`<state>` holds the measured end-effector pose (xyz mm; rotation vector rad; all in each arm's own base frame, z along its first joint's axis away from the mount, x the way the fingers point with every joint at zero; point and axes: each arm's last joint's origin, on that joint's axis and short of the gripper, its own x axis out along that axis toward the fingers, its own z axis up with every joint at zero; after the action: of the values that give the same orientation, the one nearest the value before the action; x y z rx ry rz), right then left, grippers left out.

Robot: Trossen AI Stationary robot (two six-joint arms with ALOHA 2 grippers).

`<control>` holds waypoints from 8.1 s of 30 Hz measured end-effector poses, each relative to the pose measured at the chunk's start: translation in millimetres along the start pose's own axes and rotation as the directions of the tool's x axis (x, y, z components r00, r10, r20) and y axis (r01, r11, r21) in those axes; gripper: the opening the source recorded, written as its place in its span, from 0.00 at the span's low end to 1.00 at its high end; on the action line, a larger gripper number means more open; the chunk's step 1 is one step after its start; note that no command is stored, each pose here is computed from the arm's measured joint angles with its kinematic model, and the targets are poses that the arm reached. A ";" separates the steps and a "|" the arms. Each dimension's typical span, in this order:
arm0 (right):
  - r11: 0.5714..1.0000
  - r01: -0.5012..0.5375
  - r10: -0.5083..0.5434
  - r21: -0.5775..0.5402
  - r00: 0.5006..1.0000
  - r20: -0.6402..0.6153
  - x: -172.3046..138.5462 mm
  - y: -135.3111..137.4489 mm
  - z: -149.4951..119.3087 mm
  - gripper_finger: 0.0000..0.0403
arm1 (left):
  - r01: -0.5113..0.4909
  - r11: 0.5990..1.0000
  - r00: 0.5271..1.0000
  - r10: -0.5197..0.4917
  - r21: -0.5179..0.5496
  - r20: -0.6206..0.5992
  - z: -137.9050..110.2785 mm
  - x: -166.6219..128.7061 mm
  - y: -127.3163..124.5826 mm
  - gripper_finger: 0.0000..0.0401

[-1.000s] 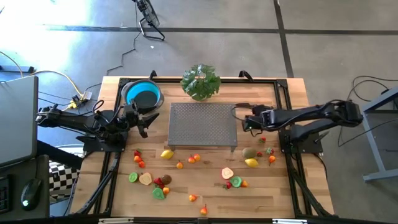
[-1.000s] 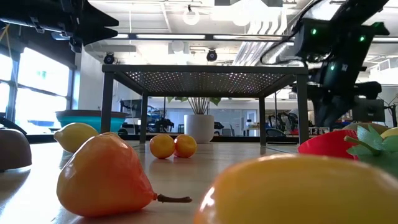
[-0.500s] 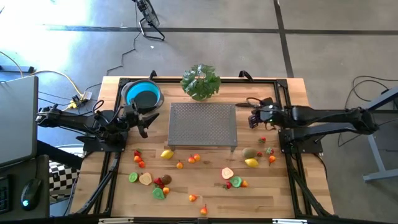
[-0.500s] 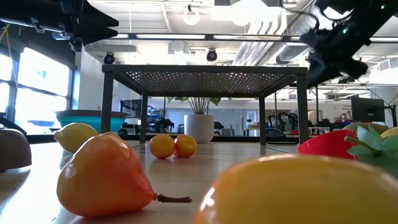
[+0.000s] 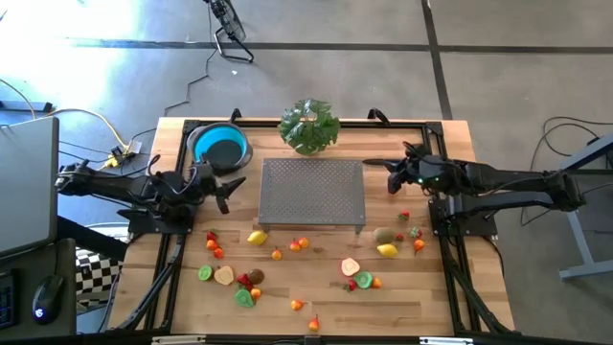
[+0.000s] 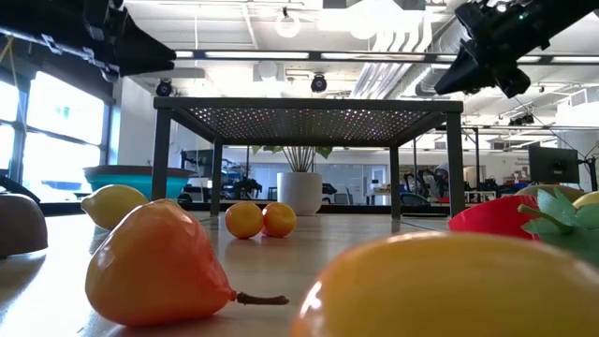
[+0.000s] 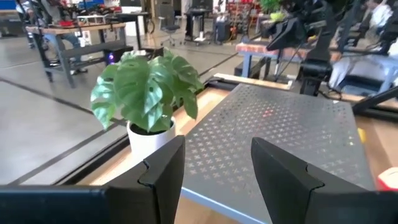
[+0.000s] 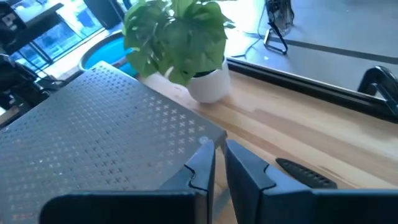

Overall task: Pick & Place Fruit
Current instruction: Put the blue strainer bowl on the shelf

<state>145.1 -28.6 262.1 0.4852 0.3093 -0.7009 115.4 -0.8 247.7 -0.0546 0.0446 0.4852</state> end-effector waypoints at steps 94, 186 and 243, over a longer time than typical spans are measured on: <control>0.978 -0.173 0.170 -0.113 0.985 -0.040 0.6 8.2 2.6 0.08 | -0.297 0.949 0.225 0.180 0.108 -0.958 -14.1 108.5 94.2 0.45; 0.970 -0.186 0.187 -0.154 0.982 -0.011 0.3 9.9 5.5 0.08 | -0.031 0.942 0.700 0.259 0.335 -0.665 209.2 115.8 -3.9 0.02; 0.957 -0.221 0.208 -0.186 0.974 -0.088 0.5 8.5 0.0 0.08 | 0.181 0.927 0.576 0.172 0.330 -0.799 156.5 170.5 -178.7 0.02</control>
<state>151.2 -23.3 264.6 0.3494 0.3791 -0.4377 354.2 -69.5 401.8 0.1096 1.0834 0.4003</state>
